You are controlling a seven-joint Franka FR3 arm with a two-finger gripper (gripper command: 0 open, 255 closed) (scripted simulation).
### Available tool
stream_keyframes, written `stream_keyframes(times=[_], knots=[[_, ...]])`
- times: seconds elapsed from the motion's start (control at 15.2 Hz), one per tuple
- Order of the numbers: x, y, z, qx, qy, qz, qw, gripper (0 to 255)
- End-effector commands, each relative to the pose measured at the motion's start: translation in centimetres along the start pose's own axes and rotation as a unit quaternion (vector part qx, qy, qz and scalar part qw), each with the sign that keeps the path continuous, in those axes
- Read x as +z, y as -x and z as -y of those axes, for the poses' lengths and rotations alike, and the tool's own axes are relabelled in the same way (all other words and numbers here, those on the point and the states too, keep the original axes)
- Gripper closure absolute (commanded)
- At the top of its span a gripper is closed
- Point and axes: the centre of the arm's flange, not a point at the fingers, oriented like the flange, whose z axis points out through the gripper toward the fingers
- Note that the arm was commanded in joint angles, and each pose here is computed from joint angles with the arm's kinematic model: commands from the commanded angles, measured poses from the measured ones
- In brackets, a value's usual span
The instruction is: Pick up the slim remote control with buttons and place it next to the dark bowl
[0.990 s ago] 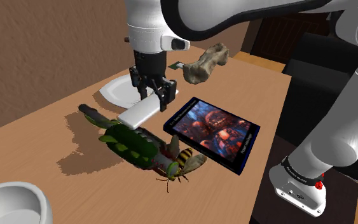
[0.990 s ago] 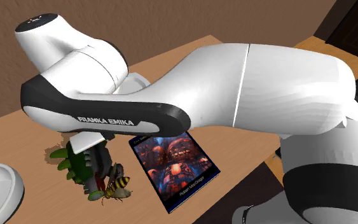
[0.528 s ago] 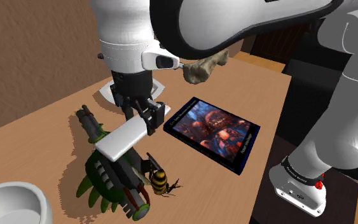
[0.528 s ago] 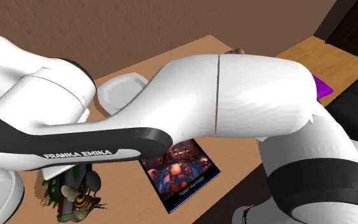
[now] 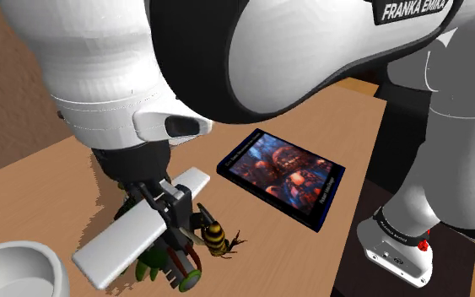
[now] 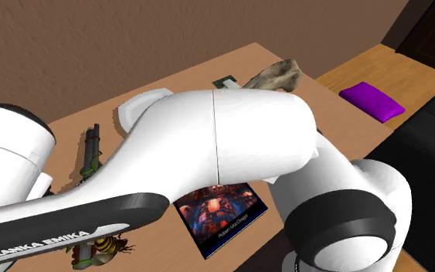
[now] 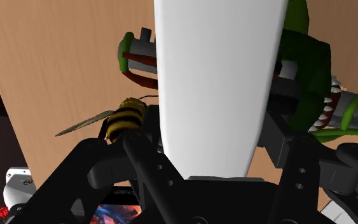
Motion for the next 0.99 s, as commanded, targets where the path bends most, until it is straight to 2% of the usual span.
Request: stream_keyframes(times=[0.0, 0.33, 0.92], knots=[[0.2, 2.5, -1.0, 0.001, 0.0, 0.0, 1.0, 255], [0.3, 9.2, -3.4, 0.001, 0.0, 0.0, 1.0, 255], [5.0, 9.1, -3.4, 0.001, 0.0, 0.0, 1.0, 255]])
